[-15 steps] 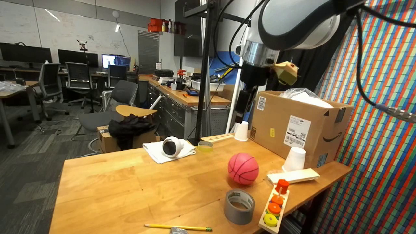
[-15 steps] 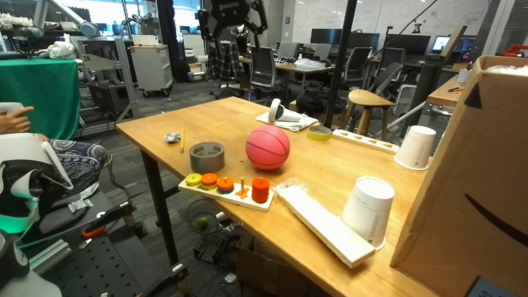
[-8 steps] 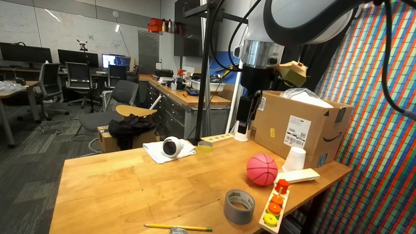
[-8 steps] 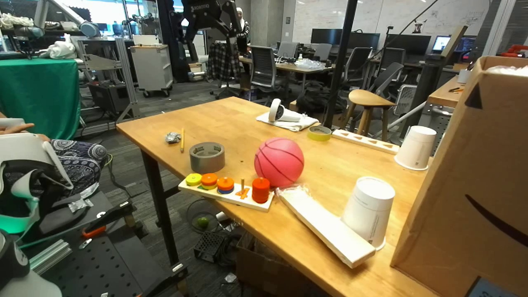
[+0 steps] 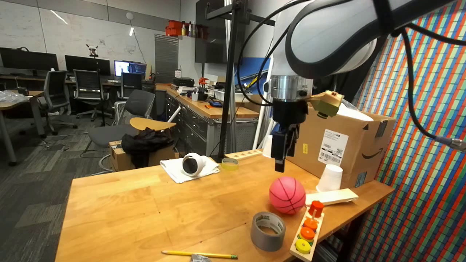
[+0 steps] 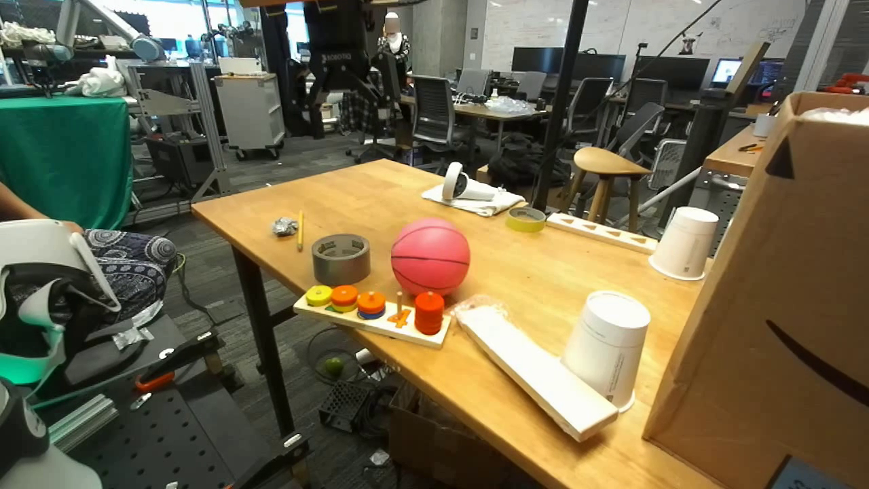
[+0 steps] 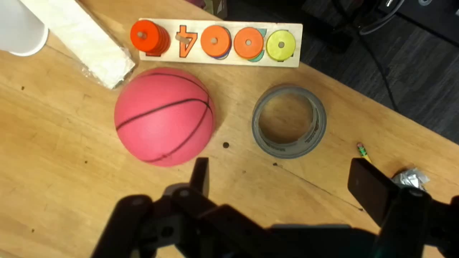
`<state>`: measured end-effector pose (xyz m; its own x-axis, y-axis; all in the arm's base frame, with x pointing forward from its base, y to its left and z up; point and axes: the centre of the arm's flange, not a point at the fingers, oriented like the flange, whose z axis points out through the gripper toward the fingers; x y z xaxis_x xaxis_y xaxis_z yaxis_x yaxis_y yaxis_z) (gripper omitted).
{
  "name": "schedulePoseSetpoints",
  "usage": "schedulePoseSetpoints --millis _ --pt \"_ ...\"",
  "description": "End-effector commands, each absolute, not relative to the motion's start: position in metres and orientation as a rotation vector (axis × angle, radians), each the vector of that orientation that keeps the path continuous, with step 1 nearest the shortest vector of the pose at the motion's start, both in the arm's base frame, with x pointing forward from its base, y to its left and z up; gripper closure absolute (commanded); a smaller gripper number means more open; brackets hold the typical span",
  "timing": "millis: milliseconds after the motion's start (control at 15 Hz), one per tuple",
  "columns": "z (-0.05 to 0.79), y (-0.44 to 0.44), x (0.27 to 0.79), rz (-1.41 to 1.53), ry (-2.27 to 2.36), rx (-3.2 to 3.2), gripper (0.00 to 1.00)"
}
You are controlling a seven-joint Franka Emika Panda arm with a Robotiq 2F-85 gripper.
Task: Push the basketball to the right
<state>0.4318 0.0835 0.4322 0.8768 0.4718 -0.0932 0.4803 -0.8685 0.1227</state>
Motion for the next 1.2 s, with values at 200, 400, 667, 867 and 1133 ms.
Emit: schedulePoseSetpoints --millis 200,400,667,867,1133 --pt "0.373 0.084 0.442 -0.422 0.79 3.154 0.0" --pt "0.352 0.086 0.441 -0.55 0.817 3.232 0.0" --pt "0.339 0.087 0.438 -0.66 0.912 3.257 0.0" --pt "0.33 0.083 0.438 -0.697 0.941 3.226 0.0" --pt "0.309 0.072 0.436 -0.787 0.915 3.224 0.0"
